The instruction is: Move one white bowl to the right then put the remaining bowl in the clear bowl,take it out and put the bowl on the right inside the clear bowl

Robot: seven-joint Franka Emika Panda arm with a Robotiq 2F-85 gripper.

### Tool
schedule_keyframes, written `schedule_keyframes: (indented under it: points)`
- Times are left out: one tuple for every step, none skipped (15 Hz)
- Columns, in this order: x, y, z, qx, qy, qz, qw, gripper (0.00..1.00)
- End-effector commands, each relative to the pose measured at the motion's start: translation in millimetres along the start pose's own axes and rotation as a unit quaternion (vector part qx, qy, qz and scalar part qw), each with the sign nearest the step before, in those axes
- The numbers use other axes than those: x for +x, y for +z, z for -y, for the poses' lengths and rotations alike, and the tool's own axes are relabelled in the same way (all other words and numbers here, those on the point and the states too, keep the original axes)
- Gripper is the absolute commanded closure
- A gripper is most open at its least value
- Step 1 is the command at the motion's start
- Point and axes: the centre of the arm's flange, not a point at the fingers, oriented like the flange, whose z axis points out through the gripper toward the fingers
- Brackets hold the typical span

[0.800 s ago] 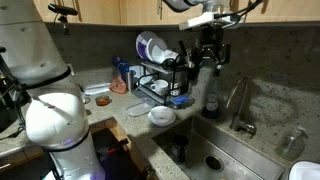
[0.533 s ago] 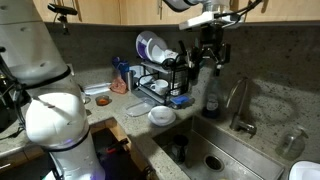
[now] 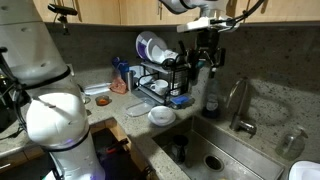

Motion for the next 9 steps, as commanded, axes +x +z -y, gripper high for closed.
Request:
schedule_keyframes:
  points:
    - [-7, 18, 19, 0.022, -0.033, -0.009, 0.9992, 0.0]
    - [-7, 21, 24, 0.025, -0.042, -0.009, 0.9988, 0.0]
    - [-7, 27, 29, 0.025, -0.055, -0.007, 0.9982, 0.0]
    - [-8, 32, 34, 0.02, -0.072, -0.005, 0.9972, 0.0]
    - [-10, 39, 40, 0.008, -0.098, -0.006, 0.9952, 0.0]
    - [-11, 44, 47, 0.005, -0.125, -0.005, 0.9921, 0.0]
    - [-11, 49, 54, 0.003, -0.144, -0.005, 0.9896, 0.0]
    - [-11, 53, 60, 0.003, -0.162, -0.003, 0.9868, 0.0]
    - [-11, 57, 69, 0.008, -0.175, -0.004, 0.9846, 0.0]
